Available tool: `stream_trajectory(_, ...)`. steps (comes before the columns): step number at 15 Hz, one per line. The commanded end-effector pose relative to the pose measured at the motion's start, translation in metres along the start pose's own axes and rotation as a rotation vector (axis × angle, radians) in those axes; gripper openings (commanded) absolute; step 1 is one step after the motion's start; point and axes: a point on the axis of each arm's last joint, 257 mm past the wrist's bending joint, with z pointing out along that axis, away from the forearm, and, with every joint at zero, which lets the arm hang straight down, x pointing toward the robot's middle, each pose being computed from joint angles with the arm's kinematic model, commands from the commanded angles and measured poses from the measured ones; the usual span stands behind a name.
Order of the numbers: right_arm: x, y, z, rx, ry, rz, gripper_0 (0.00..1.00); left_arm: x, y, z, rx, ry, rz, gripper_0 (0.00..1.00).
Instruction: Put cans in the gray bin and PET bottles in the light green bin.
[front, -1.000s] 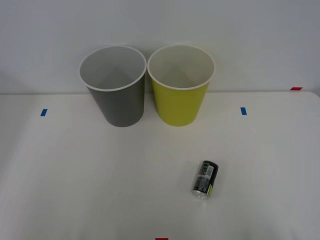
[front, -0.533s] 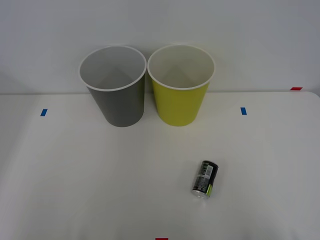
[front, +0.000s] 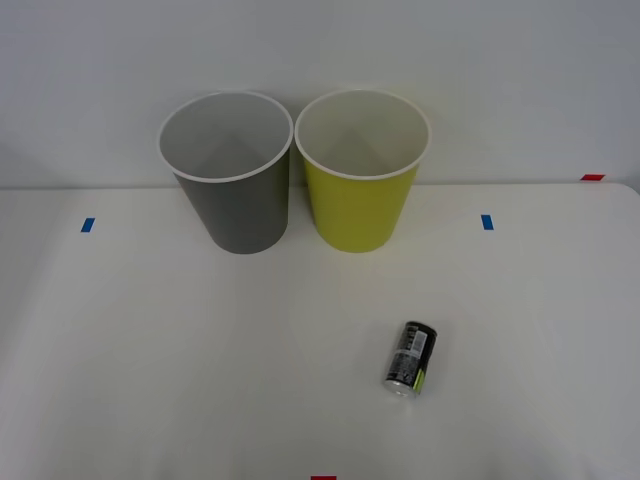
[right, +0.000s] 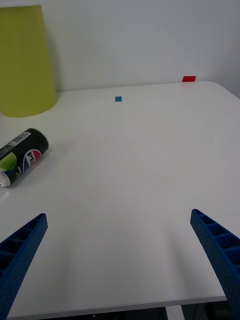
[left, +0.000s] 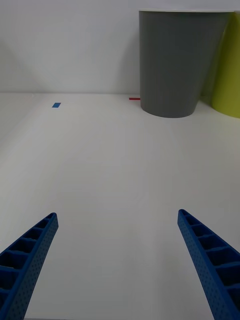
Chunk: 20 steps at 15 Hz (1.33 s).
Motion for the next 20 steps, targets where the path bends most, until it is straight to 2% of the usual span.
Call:
stream_trajectory(1, 0.0, 0.0, 0.0, 0.0, 0.0, 0.0, 1.0, 0.0, 0.0, 0.0, 0.0, 0.0, 0.0, 0.82)
stream_trajectory(18, 0.0, 0.0, 0.0, 0.0, 0.0, 0.0, 1.0, 0.0, 0.0, 0.0, 0.0, 0.0, 0.0, 0.82)
stream_trajectory(19, 0.016, 0.001, 0.005, 0.01, 0.021, 0.018, 1.0, 0.0, 0.0, 0.0, 0.0, 0.0, 0.0, 0.82)
stream_trajectory(20, 0.019, 0.002, 0.004, 0.007, 0.017, 0.037, 1.0, 0.0, 0.0, 0.0, 0.0, 0.0, 0.0, 0.82)
